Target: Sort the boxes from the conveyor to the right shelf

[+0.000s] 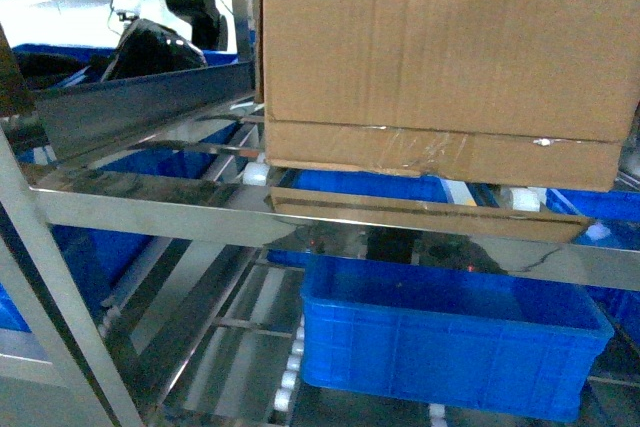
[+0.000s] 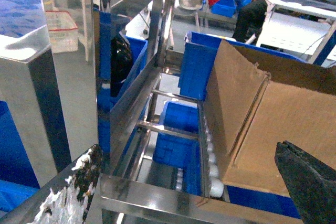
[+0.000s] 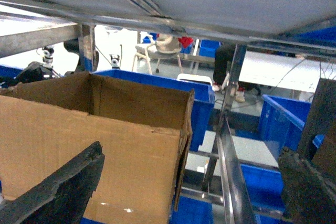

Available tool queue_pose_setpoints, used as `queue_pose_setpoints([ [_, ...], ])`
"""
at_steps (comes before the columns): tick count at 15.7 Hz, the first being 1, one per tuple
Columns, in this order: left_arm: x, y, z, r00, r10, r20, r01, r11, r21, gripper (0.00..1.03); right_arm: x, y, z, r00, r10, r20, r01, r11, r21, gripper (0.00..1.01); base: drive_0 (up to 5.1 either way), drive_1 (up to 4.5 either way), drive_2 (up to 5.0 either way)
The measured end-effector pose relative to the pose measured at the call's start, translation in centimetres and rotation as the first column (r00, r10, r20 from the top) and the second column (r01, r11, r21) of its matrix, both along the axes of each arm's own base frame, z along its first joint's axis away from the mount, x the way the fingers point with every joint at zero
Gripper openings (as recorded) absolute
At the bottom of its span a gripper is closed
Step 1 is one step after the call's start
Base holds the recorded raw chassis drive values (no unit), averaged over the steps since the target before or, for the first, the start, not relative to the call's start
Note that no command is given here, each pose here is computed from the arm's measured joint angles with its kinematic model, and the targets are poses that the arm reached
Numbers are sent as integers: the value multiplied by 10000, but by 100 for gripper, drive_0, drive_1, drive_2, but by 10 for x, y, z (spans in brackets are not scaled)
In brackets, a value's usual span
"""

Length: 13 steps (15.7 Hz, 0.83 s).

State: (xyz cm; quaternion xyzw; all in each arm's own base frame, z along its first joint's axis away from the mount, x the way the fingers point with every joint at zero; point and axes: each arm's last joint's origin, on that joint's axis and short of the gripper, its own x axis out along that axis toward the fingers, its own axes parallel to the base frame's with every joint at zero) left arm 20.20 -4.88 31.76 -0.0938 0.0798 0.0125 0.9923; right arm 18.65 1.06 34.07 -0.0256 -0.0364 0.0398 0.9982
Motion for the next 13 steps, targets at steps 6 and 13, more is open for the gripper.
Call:
queue_pose_setpoints([
  [6,-32,27,-70,9861,-298,1633,23,9861,1659,35,-31,-11,-88,9947,-786,-668,808,9962,314,25,0,0,0],
  [13,-66,49,-121,9872,-338,1559,61,9847,1744,2,-58,-11,-144,9938,-784,-783,812,9962,328,2,0,0,0],
])
